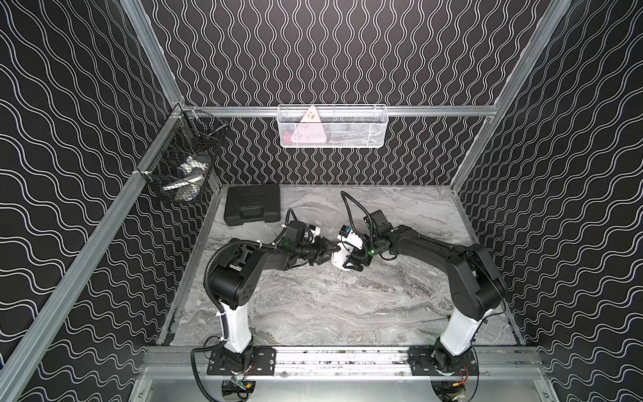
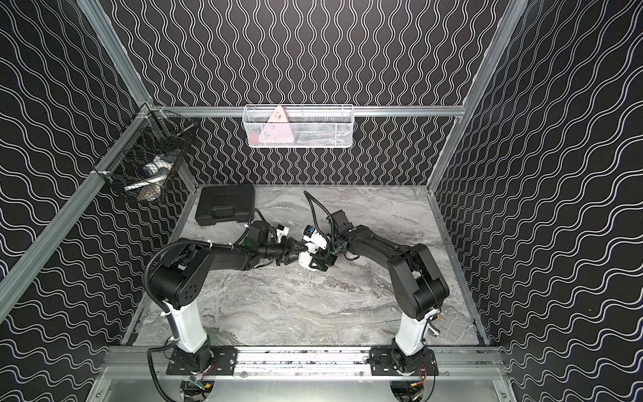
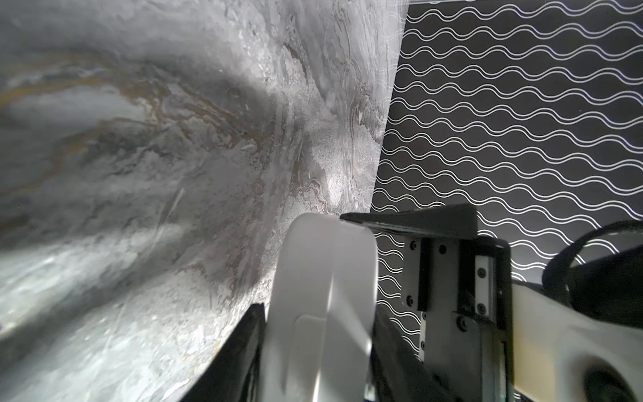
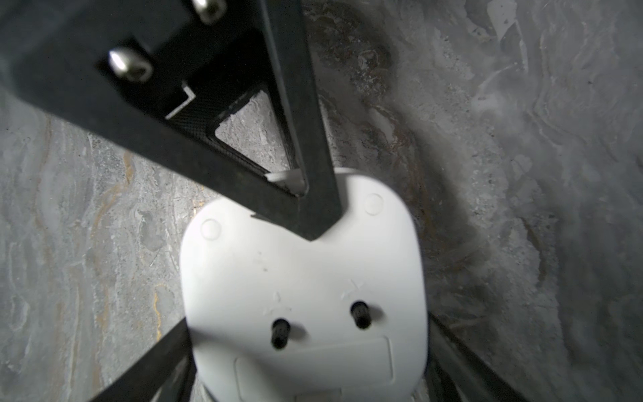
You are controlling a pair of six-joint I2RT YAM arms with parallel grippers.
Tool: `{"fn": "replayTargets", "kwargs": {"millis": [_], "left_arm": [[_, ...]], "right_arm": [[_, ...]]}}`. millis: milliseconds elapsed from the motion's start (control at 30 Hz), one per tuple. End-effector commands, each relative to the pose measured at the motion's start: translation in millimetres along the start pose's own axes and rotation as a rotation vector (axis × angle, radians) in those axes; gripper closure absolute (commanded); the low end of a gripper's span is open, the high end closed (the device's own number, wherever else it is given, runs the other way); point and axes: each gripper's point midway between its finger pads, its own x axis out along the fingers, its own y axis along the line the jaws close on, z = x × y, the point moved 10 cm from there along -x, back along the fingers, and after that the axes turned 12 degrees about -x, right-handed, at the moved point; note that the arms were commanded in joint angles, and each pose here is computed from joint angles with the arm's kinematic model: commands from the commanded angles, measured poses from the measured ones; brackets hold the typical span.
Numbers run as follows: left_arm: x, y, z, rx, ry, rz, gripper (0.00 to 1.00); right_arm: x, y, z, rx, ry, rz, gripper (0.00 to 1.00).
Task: Insert the battery into the alarm
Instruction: Adjust the alarm at the center of the board.
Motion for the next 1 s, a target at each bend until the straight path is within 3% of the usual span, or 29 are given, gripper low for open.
{"fn": "replayTargets", "kwargs": {"millis": [0, 200, 367, 567, 867, 967], "left_arm": [[1, -10, -3, -0.002, 0.038, -0.053, 0.57], [-1, -11, -3, 0.003, 0.034, -0.039, 0.65], [-3, -14, -4, 0.011, 0.028, -0.036, 0.65], [-4, -15, -3, -0.011, 0.013, -0.023, 0.66], [-5, -15, 2, -0.09, -0.014, 0.013, 0.68], [-7, -15, 4, -0.13, -0.036, 0.022, 0.68]], "right_arm": [[-1, -1, 8, -0.035, -0.041, 0.0, 0.14], [-3, -2, 9, -0.031, -0.041, -0.009, 0.12], [-7, -1, 11, -0.027, -0.056, -0.021, 0.01], [-15, 2, 14, -0.017, -0.096, -0.036, 0.01], [-43, 9, 14, -0.01, -0.158, -0.208, 0.01], [-48, 18, 13, -0.064, -0.136, -0.304, 0.01]]}}
